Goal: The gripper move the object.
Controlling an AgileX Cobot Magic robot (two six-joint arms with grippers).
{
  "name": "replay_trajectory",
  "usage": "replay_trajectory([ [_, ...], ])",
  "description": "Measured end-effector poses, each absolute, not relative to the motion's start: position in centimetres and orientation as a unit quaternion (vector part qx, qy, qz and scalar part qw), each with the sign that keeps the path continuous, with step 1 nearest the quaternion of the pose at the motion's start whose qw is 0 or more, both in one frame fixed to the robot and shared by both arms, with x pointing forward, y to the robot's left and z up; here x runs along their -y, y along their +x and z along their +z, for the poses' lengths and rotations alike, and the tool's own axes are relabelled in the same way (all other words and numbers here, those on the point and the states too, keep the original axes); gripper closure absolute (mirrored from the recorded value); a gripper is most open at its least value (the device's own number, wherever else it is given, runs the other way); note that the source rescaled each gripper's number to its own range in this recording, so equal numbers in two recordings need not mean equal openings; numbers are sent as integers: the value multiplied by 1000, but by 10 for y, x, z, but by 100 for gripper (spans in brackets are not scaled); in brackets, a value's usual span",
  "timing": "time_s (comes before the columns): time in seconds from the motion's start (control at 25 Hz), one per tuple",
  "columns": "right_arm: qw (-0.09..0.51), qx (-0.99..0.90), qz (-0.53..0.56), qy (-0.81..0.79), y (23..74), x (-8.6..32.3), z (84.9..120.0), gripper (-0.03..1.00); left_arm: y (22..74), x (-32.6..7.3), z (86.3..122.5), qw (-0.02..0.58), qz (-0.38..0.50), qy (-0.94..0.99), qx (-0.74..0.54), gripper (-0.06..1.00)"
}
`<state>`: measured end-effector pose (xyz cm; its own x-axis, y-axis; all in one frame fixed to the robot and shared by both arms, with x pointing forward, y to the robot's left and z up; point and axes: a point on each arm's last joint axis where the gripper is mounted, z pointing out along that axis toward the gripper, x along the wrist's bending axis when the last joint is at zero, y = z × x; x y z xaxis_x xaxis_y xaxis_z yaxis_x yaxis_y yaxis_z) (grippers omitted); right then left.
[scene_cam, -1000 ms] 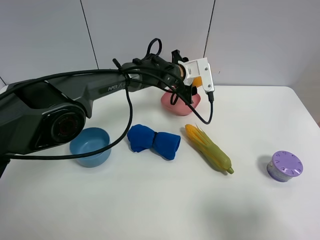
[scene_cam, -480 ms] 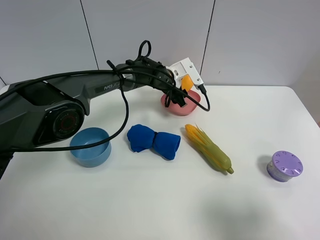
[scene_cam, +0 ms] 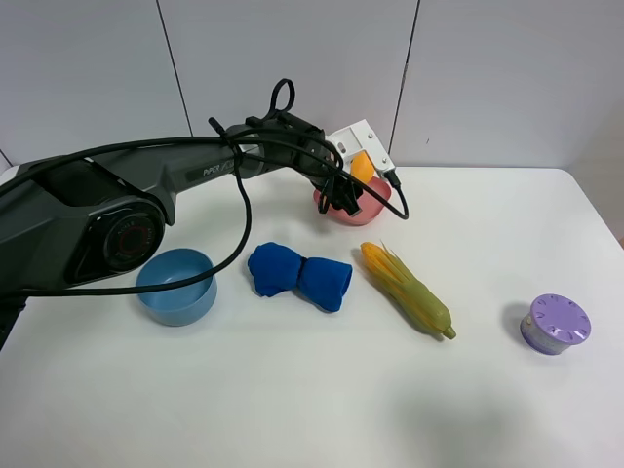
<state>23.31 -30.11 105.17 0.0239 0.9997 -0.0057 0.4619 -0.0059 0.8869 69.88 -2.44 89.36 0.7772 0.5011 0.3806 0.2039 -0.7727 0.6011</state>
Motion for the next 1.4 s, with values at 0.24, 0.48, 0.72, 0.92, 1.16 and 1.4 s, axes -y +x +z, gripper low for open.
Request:
replay_trajectory([
  [0.24,373,-598,361,611,233,301,1052,-3,699,24,894,275,271,902,-195,88],
  [0.48,373,-598,361,611,233,301,1052,-3,700,25,896,283,276,897,-197,17],
  [0.72,373,-598,361,611,233,301,1052,-3,700,25,895,287,266,893,-220,13],
  [0.92,373,-598,361,611,233,301,1052,-3,690,22,917,277,223,887,-296,13],
  [1.16,373,-598,361,611,233,301,1052,-3,661,28,996,294,204,872,-335,13],
  [1.4,373,-598,361,611,233,301,1052,-3,616,24,1084,314,195,863,-343,13],
])
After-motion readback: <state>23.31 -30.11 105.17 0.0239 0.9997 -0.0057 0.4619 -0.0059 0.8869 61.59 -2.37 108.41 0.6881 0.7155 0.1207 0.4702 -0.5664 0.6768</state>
